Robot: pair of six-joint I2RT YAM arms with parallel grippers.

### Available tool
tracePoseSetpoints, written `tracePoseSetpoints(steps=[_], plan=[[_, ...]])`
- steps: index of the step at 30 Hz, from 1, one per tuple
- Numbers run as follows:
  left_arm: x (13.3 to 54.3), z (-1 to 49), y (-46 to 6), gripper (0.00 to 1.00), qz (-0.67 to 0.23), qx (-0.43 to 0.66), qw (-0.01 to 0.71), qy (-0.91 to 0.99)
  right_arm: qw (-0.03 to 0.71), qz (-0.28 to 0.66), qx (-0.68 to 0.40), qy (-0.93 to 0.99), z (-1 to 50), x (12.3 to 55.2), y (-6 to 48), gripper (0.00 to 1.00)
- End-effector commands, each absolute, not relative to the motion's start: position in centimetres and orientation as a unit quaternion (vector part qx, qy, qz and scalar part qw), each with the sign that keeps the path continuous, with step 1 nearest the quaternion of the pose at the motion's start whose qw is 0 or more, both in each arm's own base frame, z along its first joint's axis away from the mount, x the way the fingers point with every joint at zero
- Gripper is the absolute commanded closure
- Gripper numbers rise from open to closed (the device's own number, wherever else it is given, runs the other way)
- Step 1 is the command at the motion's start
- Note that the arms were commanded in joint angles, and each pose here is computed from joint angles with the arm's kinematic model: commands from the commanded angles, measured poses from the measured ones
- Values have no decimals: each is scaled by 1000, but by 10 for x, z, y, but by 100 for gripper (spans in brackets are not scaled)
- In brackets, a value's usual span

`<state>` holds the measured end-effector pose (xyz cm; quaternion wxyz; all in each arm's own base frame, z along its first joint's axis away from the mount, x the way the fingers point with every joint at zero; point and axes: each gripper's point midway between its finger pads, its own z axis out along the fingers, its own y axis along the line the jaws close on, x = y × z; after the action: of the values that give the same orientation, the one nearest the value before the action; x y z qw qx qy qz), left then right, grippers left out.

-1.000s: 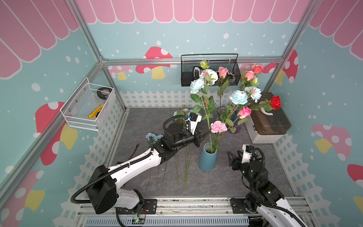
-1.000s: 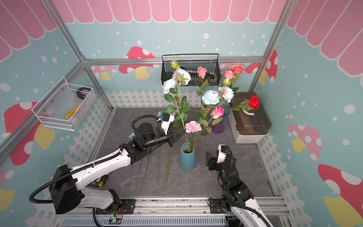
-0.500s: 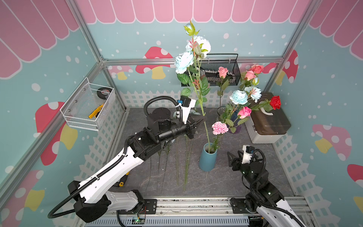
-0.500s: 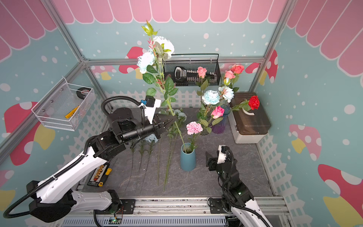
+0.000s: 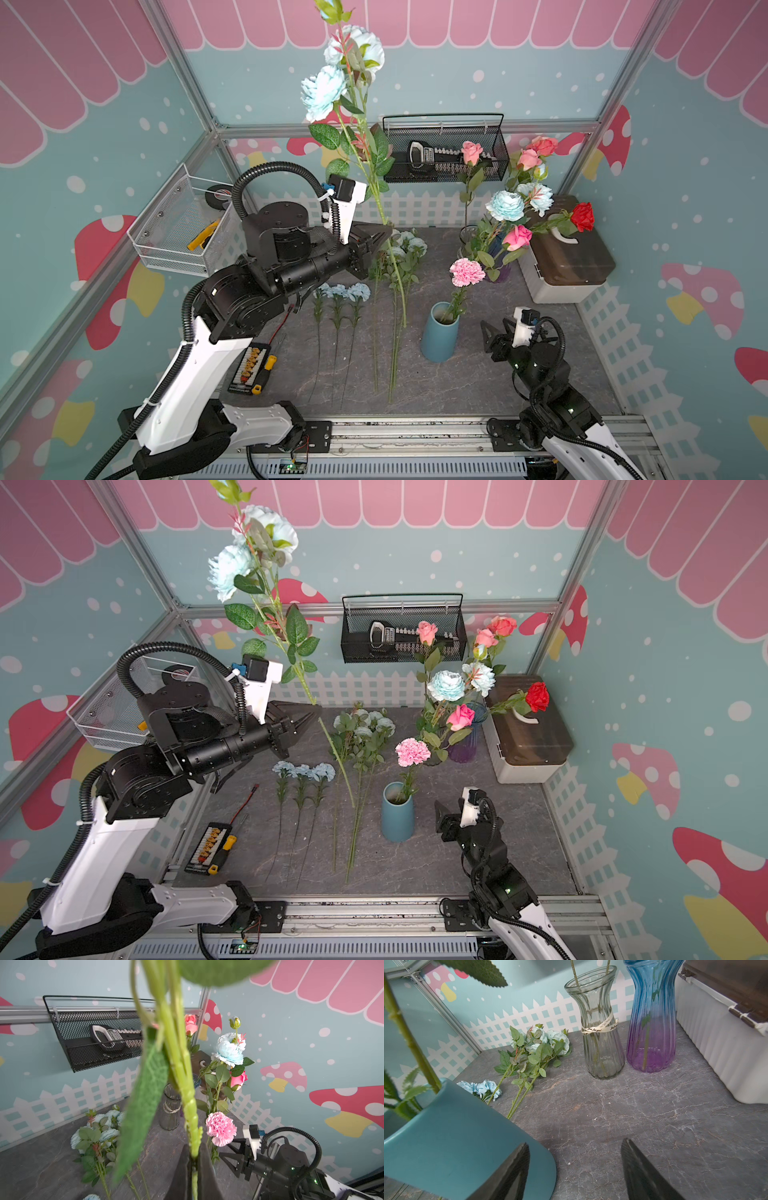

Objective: Pick out blue flowers from the vase
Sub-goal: Place the flower at the center of the board.

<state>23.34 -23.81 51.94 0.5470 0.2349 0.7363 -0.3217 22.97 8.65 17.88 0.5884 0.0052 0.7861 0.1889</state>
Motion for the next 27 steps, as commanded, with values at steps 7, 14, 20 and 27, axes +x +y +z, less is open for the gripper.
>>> tracePoseSetpoints(steps=[7, 14, 20, 27], plan=[[256, 429, -201, 100, -233, 204, 438, 844, 593, 193, 3, 781, 180, 229, 88, 31], [297, 332, -172, 100, -257, 134, 341, 894, 595, 194, 3, 780, 180, 228, 87, 31], [330, 255, -172, 100, -280, 96, 277, 914, 594, 194, 2, 781, 180, 228, 88, 32], [362, 203, -183, 100, -286, 85, 219, 929, 594, 193, 2, 781, 180, 228, 88, 32]])
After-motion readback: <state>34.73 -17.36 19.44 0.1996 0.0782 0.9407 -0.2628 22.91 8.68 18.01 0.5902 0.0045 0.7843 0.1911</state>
